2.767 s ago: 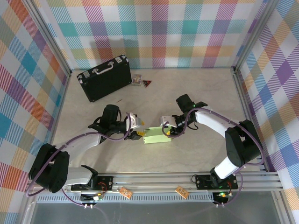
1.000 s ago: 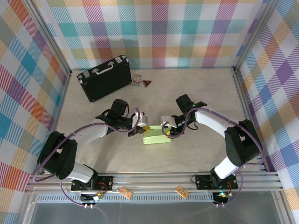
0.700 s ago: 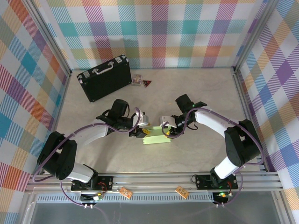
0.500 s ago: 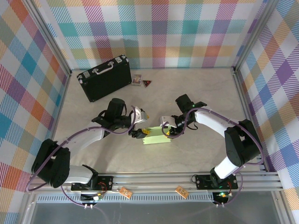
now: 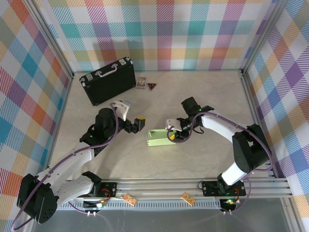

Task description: Fold the paper box

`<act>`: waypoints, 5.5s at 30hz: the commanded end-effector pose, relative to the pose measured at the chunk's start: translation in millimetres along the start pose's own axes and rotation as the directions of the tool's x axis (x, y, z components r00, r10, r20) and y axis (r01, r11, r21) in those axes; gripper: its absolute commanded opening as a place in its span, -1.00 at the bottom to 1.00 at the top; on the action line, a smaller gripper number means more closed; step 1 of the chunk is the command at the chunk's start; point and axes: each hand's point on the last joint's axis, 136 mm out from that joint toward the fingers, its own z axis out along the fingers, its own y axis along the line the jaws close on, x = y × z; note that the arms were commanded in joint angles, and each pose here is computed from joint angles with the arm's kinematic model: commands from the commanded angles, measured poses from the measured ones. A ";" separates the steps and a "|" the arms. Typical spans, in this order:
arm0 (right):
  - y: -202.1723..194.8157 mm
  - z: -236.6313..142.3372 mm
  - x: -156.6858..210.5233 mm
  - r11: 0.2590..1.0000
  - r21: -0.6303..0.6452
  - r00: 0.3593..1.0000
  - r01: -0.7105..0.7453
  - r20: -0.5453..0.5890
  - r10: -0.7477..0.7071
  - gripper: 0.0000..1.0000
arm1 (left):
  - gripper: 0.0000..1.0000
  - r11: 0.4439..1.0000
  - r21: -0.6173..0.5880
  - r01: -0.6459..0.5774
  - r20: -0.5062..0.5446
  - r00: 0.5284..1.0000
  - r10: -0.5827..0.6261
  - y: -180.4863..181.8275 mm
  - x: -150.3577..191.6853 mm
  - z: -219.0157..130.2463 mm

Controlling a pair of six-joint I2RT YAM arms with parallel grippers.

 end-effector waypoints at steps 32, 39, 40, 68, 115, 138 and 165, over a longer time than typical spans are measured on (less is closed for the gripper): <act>15.4 2.9 -10.8 0.999 -0.027 0.999 0.018 0.036 -0.017 -0.09 | 0.83 0.579 -0.181 0.795 -0.255 0.530 -0.809 -13.1 68.8 21.4; 15.4 6.3 -7.6 0.999 -0.033 1.000 0.009 0.027 -0.008 -0.08 | 0.84 0.573 -0.184 0.799 -0.271 0.519 -0.810 -26.9 67.7 34.0; 15.7 6.3 -7.3 0.999 -0.034 1.000 0.005 0.025 -0.005 -0.09 | 0.83 0.568 -0.187 0.802 -0.269 0.514 -0.814 -26.9 68.5 35.4; 10.4 7.3 -6.1 1.000 -0.019 1.000 -0.017 0.014 0.017 0.08 | 0.68 0.667 -0.292 0.686 -0.372 0.561 -0.740 -38.2 87.0 29.4; 6.6 8.2 -3.0 1.000 -0.009 1.000 -0.028 -0.006 0.028 0.02 | 0.56 0.880 -0.258 0.398 -0.579 0.666 -0.471 -58.9 99.1 -12.7; 9.1 9.8 -1.9 0.998 -0.032 0.999 -0.046 -0.009 0.046 0.01 | 0.28 0.932 -0.261 0.252 -0.603 0.711 -0.361 -58.1 109.3 -10.3; 11.1 11.7 0.8 0.998 -0.043 0.998 -0.056 -0.017 0.055 0.01 | 0.38 0.936 -0.184 0.300 -0.587 0.730 -0.350 -71.9 94.9 -19.8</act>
